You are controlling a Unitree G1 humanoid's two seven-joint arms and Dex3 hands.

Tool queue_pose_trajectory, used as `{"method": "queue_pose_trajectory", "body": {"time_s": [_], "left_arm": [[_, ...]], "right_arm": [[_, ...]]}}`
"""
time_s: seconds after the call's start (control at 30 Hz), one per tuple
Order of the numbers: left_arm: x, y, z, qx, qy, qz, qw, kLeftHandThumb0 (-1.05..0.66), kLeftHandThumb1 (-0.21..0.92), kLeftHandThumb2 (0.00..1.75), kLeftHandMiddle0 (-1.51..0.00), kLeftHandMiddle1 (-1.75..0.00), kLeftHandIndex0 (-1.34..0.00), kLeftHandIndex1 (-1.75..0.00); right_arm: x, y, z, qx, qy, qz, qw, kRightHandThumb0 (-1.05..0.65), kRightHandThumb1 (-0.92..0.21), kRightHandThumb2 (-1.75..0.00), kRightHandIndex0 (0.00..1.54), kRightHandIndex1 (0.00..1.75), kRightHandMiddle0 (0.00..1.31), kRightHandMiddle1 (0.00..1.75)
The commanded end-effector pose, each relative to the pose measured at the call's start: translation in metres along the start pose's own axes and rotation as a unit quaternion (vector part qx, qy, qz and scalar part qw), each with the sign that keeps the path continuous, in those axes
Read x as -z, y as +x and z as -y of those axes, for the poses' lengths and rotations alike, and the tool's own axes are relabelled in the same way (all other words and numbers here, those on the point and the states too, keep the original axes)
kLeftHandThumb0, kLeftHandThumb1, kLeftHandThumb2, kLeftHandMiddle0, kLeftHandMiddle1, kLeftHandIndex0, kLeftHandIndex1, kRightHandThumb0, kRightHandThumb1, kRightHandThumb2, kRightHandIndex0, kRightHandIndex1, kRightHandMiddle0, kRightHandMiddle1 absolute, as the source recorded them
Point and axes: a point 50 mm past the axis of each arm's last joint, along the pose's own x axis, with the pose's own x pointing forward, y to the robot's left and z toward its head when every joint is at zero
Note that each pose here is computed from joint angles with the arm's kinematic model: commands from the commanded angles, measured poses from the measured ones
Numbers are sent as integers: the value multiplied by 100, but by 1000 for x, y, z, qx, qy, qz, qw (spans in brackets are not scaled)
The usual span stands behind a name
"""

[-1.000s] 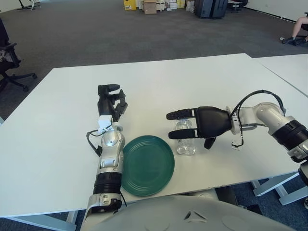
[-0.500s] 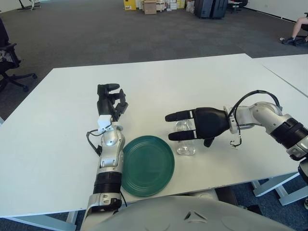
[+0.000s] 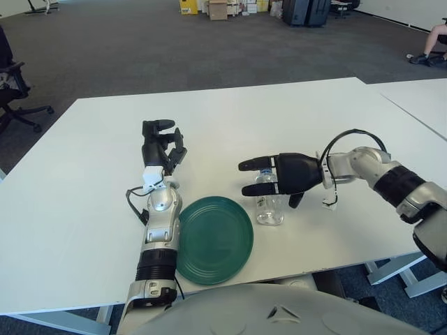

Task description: Put the bottle into the plate.

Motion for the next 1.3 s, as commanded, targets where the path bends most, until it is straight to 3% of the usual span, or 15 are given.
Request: {"method": "queue_pose_trajectory", "body": {"time_s": [0.0,0.37,0.7,1.27], "left_arm": [[-4,-1,2,0,0,11,1000,-36,91,53,-37,-151,-21,-175],[-3,-4,2,4,1,7,1000,-36,92,52,-38,-150,-20,-175],[-5,-5,2,-2,-2,10,1000,-36,92,52,-37,-150,-21,-175],[-5,-4,2,-9,1,15,1000,-36,88,58,-39,-151,-23,-175]], "right_arm": [[10,1,4,15,-5,-16,1000,-50,-92,-67,18,4,0,43],[16,8,-1,25,-5,-17,1000,-54,-92,-67,16,1,0,38],[12,13,-7,30,6,-4,1000,-57,-92,-55,16,1,0,38],[7,10,-9,33,41,-15,999,-52,-92,-86,24,3,0,49]]}}
